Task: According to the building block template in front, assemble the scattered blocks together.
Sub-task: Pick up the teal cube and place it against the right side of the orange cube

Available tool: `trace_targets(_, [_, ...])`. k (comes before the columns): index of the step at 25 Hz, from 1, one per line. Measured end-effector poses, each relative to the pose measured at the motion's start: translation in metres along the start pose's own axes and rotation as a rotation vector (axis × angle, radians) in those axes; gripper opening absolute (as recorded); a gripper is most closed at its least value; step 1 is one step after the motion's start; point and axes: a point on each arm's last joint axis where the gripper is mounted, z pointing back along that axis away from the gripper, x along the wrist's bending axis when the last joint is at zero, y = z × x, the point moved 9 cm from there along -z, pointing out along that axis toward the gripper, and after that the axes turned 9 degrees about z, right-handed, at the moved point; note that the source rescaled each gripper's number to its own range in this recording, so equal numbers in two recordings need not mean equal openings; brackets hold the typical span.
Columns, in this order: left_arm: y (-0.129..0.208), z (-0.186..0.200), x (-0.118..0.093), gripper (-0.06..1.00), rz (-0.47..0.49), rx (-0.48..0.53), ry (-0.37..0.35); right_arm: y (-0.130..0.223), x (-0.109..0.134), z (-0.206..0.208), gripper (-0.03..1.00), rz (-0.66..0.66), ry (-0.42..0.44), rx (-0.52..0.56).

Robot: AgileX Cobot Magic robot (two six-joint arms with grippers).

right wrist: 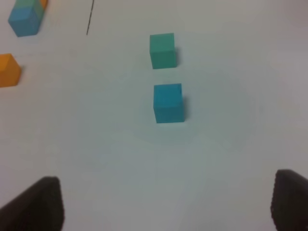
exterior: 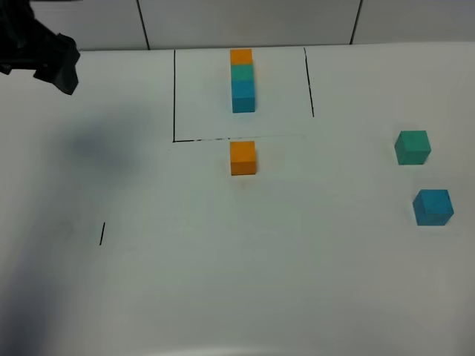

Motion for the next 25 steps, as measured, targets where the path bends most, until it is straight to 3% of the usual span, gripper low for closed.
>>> trace_targets(7, [0.067,0.064,0.016,0.79,0.11,-0.126,-0.092,0.0,0.0,0.0,0.75,-0.001,-0.001,0.0])
trace_targets(13, [0.133,0.097,0.014,0.79,0.174,-0.225,-0.09,0.0,0.0,0.0,0.75,-0.001,-0.001,0.0])
trace_targets(25, [0.233,0.082,0.005,0.79,0.282,-0.332,-0.045,0.0,0.0,0.0,0.75,-0.001,-0.001,0.0])
